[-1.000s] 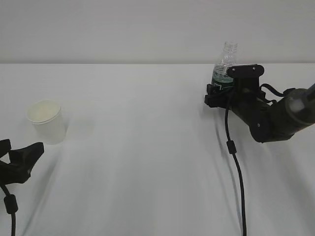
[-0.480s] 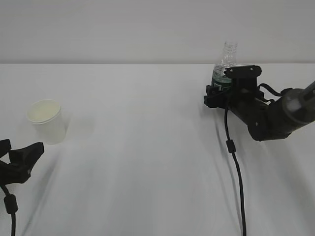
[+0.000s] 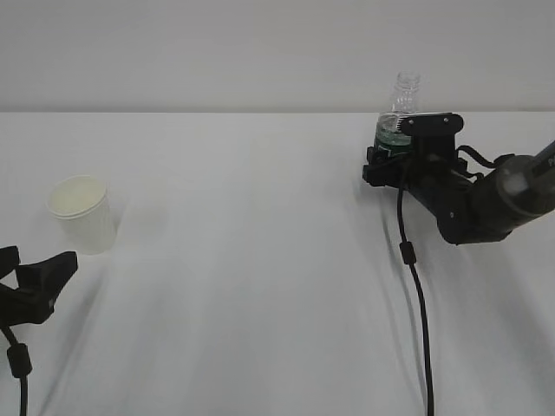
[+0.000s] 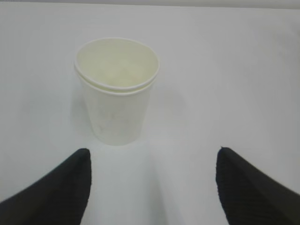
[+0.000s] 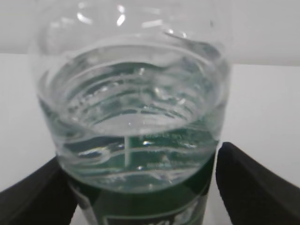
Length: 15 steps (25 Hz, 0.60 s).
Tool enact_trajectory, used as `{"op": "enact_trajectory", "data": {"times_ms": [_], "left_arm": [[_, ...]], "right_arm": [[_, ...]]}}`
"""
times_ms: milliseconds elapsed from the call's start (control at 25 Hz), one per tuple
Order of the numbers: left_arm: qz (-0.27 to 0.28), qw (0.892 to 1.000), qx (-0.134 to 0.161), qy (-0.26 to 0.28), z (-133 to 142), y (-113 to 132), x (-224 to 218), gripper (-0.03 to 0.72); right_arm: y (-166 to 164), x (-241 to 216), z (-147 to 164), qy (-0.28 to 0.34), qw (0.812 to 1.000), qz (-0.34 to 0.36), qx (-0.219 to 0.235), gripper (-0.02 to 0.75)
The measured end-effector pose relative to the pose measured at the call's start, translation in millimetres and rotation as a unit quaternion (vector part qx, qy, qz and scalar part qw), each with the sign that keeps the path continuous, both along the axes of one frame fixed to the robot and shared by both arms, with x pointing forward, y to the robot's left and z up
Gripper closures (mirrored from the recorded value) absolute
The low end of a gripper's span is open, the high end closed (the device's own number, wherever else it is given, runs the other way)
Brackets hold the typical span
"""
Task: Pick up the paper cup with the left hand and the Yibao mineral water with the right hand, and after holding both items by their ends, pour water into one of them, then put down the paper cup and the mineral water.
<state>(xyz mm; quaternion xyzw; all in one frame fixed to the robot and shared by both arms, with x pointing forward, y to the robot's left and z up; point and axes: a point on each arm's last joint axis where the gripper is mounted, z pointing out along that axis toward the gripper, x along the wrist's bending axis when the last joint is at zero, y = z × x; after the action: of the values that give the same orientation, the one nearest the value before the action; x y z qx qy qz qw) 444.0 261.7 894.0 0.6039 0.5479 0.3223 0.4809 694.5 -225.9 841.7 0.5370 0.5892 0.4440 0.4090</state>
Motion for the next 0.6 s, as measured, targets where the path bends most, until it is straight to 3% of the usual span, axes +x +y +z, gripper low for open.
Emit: {"op": "enact_trajectory", "data": {"times_ms": [600], "left_arm": [[0.0,1.0,0.0,0.001,0,0,0,0.095]], "right_arm": [[4,18,3,-0.002,1.0,0.002,0.004,0.083]]}}
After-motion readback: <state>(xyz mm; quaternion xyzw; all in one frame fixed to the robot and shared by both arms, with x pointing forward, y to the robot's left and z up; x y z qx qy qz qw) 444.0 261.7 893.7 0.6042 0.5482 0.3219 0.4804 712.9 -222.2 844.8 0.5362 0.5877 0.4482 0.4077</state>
